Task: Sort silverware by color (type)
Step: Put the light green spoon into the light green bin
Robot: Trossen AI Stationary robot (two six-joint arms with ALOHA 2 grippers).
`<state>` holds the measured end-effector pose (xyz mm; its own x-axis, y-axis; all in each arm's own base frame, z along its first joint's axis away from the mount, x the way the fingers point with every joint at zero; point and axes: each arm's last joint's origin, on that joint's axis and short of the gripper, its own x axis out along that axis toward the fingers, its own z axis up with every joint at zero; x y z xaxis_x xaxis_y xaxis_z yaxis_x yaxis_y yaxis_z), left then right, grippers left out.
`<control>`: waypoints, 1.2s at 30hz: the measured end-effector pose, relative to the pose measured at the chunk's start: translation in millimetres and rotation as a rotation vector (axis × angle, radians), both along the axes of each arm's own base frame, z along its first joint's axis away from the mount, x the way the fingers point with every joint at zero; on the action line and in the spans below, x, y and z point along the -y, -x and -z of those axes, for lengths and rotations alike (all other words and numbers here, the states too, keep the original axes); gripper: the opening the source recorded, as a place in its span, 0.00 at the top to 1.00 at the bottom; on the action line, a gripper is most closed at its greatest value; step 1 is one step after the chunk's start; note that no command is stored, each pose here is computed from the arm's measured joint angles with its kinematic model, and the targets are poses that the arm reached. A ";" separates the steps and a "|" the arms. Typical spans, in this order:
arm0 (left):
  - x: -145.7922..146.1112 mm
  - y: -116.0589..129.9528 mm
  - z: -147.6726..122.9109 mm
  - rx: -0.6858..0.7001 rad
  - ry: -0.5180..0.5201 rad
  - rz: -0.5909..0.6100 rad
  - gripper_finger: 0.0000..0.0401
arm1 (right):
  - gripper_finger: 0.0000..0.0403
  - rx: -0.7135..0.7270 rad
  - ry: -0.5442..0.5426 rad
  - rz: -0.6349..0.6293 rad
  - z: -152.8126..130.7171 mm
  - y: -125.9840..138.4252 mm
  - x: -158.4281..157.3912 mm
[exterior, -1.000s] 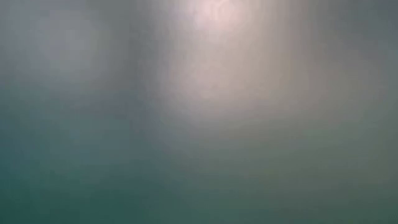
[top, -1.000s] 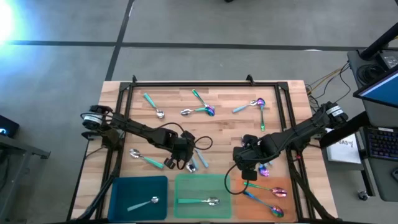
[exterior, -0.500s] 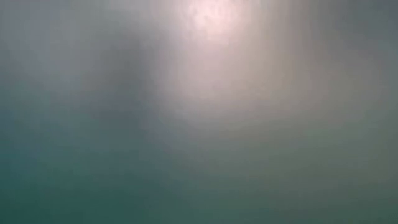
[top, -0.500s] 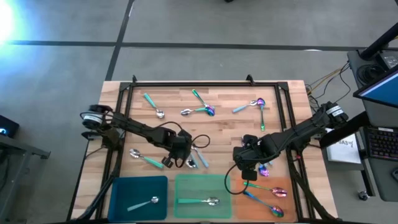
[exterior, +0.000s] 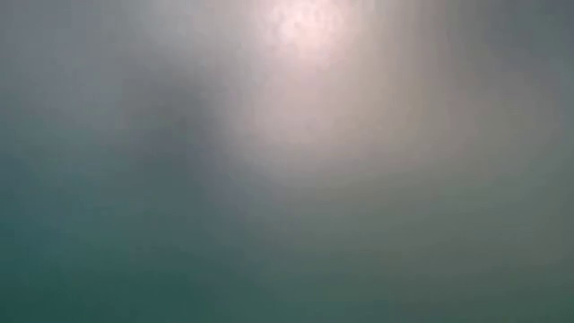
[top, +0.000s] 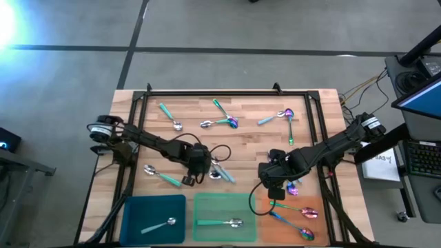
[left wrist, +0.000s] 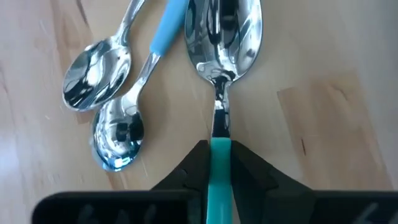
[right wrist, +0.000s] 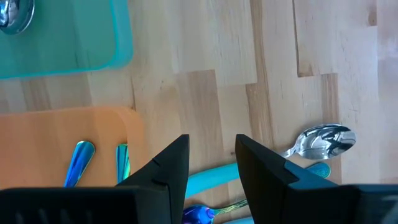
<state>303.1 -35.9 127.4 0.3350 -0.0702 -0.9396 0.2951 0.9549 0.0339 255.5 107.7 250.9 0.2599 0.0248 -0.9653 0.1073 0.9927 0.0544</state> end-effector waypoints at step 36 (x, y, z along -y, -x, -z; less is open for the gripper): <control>109.9 -46.5 -116.8 0.274 0.454 0.235 0.85 | 0.69 -0.169 0.062 0.000 2.7 15.9 6.4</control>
